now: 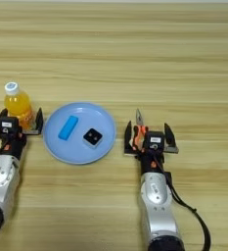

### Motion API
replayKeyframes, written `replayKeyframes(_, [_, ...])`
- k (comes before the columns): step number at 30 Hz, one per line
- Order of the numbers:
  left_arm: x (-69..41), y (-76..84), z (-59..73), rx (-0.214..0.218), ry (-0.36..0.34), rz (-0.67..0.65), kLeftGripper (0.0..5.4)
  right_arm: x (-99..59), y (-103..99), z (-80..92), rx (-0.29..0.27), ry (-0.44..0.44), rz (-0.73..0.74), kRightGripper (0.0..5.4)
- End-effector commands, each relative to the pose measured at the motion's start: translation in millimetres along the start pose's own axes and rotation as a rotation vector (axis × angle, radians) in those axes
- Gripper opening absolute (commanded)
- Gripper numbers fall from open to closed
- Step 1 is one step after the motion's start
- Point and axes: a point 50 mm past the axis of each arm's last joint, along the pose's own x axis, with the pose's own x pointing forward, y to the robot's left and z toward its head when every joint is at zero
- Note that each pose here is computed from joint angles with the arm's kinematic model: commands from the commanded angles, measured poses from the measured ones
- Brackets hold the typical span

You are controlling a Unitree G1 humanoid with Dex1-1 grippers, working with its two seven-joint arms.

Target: Move the objects on the table

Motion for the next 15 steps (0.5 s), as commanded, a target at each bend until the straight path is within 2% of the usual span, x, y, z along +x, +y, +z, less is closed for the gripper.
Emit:
replayKeyframes(1, [8.5, -3.7, -0.2, 0.017, 0.023, -0.032, 5.38, 2.7, 2.4, 2.8, 0.005, -0.018, 0.004, 5.4])
replayKeyframes(8, [12.0, -0.5, -3.2, 0.012, 0.054, -0.032, 5.38, 1.2, 1.3, 2.4, 0.008, -0.02, -0.006, 5.4])
replayKeyframes(15, [11.7, 0.5, -3.5, 0.018, 0.052, -0.032, 5.38, -0.2, 1.4, 2.2, 0.01, -0.02, -0.007, 5.4])
